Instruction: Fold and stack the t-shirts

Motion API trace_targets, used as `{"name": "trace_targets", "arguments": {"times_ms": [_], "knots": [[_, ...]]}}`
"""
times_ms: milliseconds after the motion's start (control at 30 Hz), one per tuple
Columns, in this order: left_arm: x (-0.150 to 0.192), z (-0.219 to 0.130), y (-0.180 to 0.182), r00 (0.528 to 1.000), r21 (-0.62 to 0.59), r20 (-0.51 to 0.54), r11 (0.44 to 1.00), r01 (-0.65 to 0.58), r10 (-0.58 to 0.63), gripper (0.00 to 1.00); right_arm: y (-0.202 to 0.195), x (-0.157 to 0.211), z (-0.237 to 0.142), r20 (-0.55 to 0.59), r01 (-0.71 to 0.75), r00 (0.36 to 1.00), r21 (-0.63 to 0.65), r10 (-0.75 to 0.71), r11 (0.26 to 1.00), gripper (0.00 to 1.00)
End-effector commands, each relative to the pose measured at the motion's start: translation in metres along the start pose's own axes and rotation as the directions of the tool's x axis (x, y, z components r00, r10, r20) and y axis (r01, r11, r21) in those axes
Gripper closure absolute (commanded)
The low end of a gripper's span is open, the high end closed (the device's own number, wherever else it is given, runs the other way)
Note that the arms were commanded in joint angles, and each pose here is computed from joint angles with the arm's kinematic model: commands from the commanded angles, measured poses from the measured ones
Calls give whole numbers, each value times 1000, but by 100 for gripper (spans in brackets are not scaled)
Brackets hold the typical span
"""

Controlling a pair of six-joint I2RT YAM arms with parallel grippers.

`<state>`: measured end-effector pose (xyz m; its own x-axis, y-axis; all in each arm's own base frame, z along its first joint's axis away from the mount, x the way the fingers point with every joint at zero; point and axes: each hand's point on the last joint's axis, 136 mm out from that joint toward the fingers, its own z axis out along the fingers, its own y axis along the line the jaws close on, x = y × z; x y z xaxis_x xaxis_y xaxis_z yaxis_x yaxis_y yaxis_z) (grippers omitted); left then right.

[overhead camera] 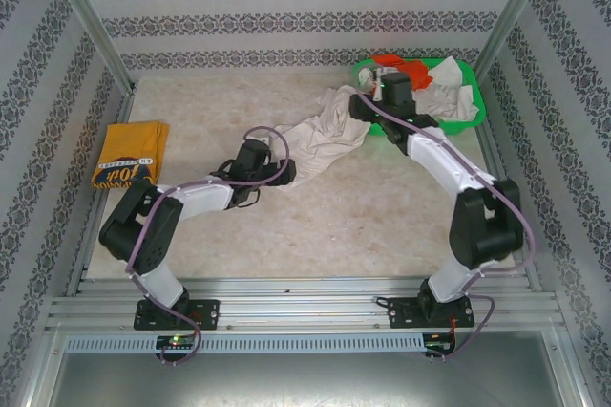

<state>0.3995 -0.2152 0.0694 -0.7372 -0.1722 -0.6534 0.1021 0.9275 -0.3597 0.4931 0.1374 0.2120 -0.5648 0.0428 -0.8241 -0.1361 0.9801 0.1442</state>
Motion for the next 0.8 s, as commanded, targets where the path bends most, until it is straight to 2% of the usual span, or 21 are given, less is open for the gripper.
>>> {"name": "trace_targets", "arguments": {"times_ms": [0, 133, 233, 300, 333, 433, 467, 600, 767], "knots": [[13, 15, -2, 997, -53, -57, 997, 49, -52, 12, 13, -3, 18, -40, 201, 979, 52, -199, 978, 28], [21, 34, -7, 992, -68, -98, 995, 67, -74, 22, 22, 7, 51, -108, 270, 959, 78, -261, 960, 31], [27, 42, -5, 990, -77, -120, 994, 72, -81, 43, 18, 13, 70, -140, 262, 959, 98, -247, 960, 38], [29, 45, -3, 989, -80, -123, 994, 71, -81, 64, 14, 16, 77, -168, 235, 962, 103, -216, 966, 54], [29, 46, -4, 989, -79, -123, 994, 71, -81, 71, 13, 17, 79, -177, 228, 962, 103, -208, 968, 63], [29, 45, -4, 990, -73, -118, 995, 71, -79, 94, 15, 10, 74, -167, 213, 967, 97, -195, 972, 97], [28, 44, -5, 991, -68, -110, 995, 71, -78, 100, 17, 3, 68, -145, 203, 971, 93, -189, 975, 100], [12, 33, -8, 997, -57, -70, 998, 32, -36, 100, 26, -42, 32, -10, 119, 993, 27, -119, 993, 100], [-40, -1, -7, 999, -61, 32, 998, -5, 7, 100, 37, -117, -39, 212, 22, 977, -97, -1, 995, 100]]}}
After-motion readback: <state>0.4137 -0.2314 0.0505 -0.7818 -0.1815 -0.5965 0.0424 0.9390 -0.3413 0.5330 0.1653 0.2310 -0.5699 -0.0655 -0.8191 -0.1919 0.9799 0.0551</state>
